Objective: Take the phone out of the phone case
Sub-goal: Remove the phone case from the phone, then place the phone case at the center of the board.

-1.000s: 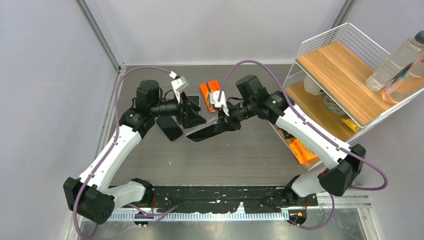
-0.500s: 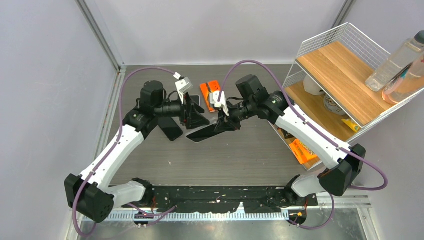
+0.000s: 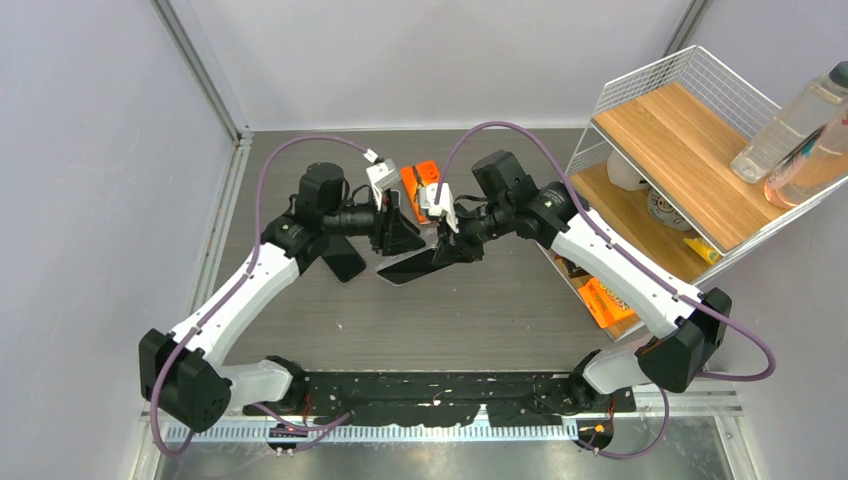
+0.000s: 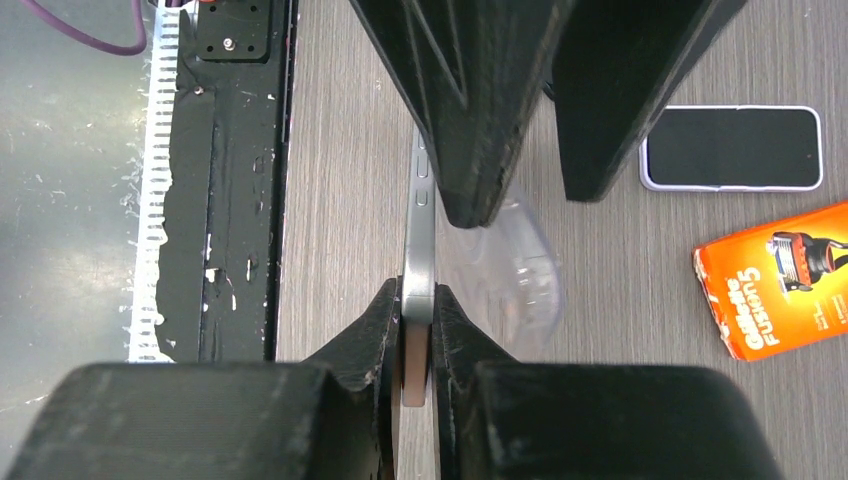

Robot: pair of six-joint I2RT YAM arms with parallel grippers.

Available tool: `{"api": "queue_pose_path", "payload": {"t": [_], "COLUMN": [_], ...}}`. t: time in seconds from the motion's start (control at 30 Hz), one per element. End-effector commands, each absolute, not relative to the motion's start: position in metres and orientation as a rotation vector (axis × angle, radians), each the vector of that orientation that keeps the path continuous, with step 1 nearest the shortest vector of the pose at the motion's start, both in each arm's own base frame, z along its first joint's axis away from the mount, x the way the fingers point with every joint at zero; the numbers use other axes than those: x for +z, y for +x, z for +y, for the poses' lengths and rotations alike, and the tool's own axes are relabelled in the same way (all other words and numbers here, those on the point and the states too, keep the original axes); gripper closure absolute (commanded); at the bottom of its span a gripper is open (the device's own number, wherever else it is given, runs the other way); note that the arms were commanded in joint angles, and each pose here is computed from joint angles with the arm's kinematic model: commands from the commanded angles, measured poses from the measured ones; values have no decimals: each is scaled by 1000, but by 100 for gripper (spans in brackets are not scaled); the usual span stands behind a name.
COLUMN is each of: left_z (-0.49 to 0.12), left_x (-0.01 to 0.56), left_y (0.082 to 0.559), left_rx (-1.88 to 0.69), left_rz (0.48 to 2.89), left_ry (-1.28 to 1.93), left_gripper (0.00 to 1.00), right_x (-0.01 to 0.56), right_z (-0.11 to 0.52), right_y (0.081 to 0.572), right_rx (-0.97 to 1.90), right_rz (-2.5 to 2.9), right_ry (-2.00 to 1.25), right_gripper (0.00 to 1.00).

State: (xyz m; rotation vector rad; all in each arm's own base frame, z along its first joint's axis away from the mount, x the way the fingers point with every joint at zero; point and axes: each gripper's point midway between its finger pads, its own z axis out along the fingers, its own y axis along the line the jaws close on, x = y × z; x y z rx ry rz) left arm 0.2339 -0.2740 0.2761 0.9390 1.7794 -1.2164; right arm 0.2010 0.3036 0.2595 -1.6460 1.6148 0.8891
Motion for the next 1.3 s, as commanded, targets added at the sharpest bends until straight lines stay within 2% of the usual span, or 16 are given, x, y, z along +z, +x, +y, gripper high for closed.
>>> {"api": "queue_pose_path", "payload": {"t": [0.0,0.1,0.17,0.23,0.33,0.37,0.6,0.97,1.1,1.27], "left_z": [-280,-287,-290,-292,-287,-282,-186,-33,-10,-3], "left_x": [269,264,259,257,247,243,210,143,121,97], "left_y": [239,230,225,221,226,232,283,281,281,282], "left_rx": [-1206,-1245,-1275,-1305,-1278,-1253,-973,-563,-524,-560], "left_rz": [1783,1785,1789,1795,1844,1871,2082,2408,2473,2551], "left_ry": [961,1000,1025,1039,1017,985,604,138,30,-74], "left_gripper": [56,53,56,67,97,100,100,100,100,99], "right_x": [298,298,298,296,290,287,262,216,184,155], "right_z": [318,318,318,318,316,315,317,349,341,310], "right_y": [200,202,203,204,204,203,204,226,231,212], "right_rx": [908,903,895,889,887,888,924,974,930,955], "right_rz": [1422,1425,1428,1434,1451,1461,1559,1741,1801,1908], "right_ry": [-1625,-1624,-1622,-1623,-1626,-1627,-1649,-1731,-1888,-2105], "right_gripper": [95,95,95,95,95,95,95,95,95,95]}}
